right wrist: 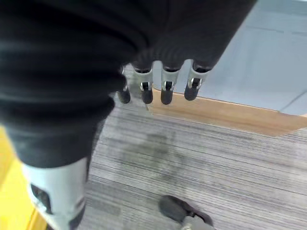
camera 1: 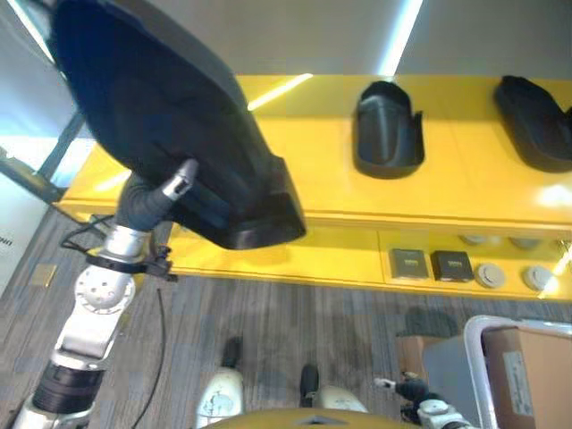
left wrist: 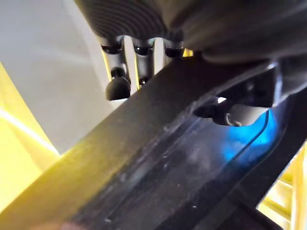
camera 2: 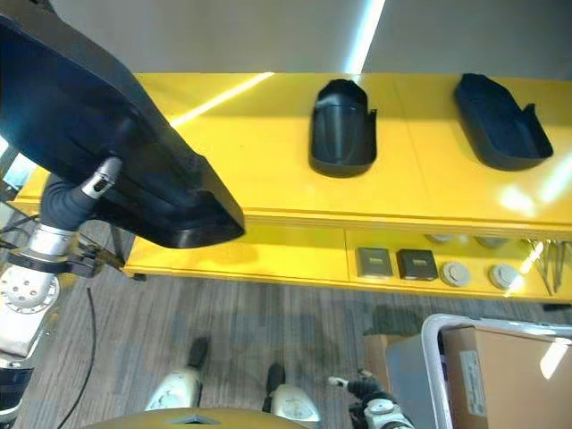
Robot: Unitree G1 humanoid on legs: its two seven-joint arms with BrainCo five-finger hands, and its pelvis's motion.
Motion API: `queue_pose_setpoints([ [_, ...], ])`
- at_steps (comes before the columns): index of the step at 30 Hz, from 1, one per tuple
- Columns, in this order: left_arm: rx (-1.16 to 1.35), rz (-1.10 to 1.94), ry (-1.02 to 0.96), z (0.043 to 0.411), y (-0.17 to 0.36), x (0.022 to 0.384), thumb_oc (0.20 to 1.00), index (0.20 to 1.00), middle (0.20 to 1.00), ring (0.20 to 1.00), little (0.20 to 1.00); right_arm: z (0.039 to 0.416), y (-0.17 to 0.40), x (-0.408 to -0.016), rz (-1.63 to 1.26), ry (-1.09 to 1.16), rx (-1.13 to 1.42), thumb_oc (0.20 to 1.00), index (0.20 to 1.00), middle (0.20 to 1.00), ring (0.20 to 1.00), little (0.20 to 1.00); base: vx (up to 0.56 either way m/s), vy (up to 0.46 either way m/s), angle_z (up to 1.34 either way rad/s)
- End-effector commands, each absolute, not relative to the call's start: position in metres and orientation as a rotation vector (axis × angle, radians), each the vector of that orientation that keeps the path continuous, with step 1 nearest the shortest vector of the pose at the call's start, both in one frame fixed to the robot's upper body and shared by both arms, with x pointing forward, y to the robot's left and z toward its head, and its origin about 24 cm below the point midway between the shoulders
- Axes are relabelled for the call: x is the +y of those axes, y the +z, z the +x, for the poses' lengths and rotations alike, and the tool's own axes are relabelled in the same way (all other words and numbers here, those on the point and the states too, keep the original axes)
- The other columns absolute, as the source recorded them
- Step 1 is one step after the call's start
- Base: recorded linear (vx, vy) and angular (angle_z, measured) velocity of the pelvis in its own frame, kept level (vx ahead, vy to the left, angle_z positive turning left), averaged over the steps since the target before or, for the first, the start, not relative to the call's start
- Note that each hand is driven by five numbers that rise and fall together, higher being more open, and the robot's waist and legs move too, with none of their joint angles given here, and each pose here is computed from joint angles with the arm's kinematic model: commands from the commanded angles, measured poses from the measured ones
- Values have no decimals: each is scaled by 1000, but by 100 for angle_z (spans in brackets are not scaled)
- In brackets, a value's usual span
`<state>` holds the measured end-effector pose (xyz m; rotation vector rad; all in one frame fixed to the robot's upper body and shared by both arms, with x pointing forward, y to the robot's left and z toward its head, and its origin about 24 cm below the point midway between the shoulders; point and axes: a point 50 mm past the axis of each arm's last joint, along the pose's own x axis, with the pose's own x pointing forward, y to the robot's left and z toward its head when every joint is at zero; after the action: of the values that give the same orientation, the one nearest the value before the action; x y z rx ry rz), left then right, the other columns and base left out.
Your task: Move parts from the plastic box to the shelf.
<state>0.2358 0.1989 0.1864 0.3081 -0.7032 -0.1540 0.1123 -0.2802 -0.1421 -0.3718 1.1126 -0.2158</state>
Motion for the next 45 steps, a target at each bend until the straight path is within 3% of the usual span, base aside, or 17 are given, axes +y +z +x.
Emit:
queue_pose_setpoints([
  [1,-863,260,-130,225,215,201,200,200,200,200,200,92,-153,-263,-425,-116,1168,1000,1000,1000,1000,1000,164,323,12],
  [4,-851,287,-102,228,216,207,200,200,200,200,200,102,-150,-261,-453,-54,1124,1000,1000,1000,1000,1000,167,362,-5],
  [9,-784,300,-186,239,209,201,200,200,200,200,200,101,-149,-264,-398,-146,1121,1000,1000,1000,1000,1000,151,405,-12],
  [11,-774,437,-151,237,213,212,200,200,200,200,200,118,-150,-239,-277,-142,1045,1000,1000,1000,1000,1000,114,407,-46],
  [14,-805,426,-126,249,220,208,200,200,200,200,200,121,-153,-216,-393,45,1029,1000,1000,1000,1000,1000,87,146,-92],
  [18,-796,412,-90,254,219,210,200,200,200,200,200,113,-157,-215,-358,39,1063,1000,1000,1000,1000,1000,24,-75,27],
  [22,-738,349,-80,306,233,200,200,200,200,200,200,103,-153,-248,-376,-82,1116,1000,1000,1000,1000,1000,-47,-88,22],
  [31,-671,292,-102,369,289,185,200,200,200,200,200,123,-148,-249,-386,-67,1082,1000,1000,1000,1000,1000,-58,-9,-17],
  [45,-490,525,127,391,346,246,200,200,200,200,200,151,-140,-246,-364,-53,1019,1000,1000,1000,1000,1000,-16,-3,-7],
])
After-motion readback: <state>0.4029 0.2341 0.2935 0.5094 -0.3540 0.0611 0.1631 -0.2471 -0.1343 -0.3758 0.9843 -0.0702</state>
